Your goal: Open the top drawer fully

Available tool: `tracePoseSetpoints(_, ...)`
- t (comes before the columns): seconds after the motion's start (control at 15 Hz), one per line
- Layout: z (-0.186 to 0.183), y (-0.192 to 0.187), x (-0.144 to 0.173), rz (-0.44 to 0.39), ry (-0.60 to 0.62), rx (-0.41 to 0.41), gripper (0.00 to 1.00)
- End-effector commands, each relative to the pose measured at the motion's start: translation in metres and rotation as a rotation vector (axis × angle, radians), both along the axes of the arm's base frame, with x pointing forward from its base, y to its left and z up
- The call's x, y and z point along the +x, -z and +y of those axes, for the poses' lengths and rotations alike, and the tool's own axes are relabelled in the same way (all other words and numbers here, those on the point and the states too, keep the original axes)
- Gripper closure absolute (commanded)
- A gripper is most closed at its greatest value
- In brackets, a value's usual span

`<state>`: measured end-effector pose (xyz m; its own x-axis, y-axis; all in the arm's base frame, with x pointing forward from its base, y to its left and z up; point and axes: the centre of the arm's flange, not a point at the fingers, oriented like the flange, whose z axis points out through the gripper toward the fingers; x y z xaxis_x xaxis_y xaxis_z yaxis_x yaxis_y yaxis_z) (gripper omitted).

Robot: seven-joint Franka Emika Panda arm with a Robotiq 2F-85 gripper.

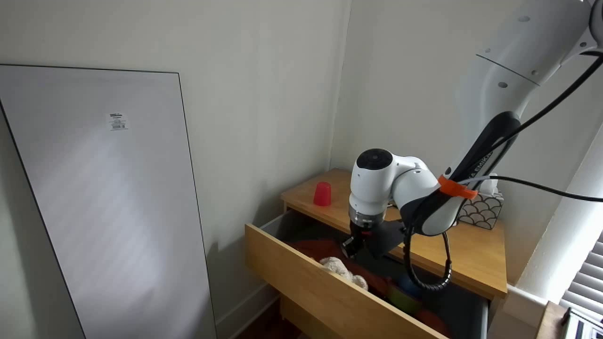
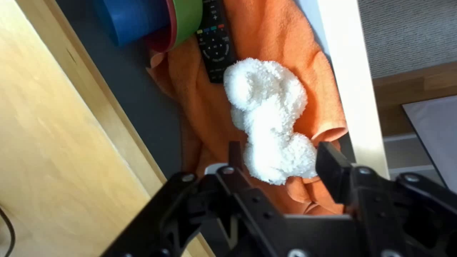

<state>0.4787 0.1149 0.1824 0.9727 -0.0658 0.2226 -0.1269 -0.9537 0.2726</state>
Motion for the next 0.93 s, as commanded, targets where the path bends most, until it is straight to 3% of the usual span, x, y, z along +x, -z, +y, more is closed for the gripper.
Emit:
tracePoseSetpoints(0.0, -0.016, 0.014, 0.002, -0.021, 0.136, 0.079, 0.73)
tracePoseSetpoints(0.27, -0.016, 0.035, 0.004, 0.004, 0.235, 0.167, 0.99)
tracePoseSetpoints(0.87, 0.005, 0.078, 0.000, 0.053, 0.312, 0.248, 1.00)
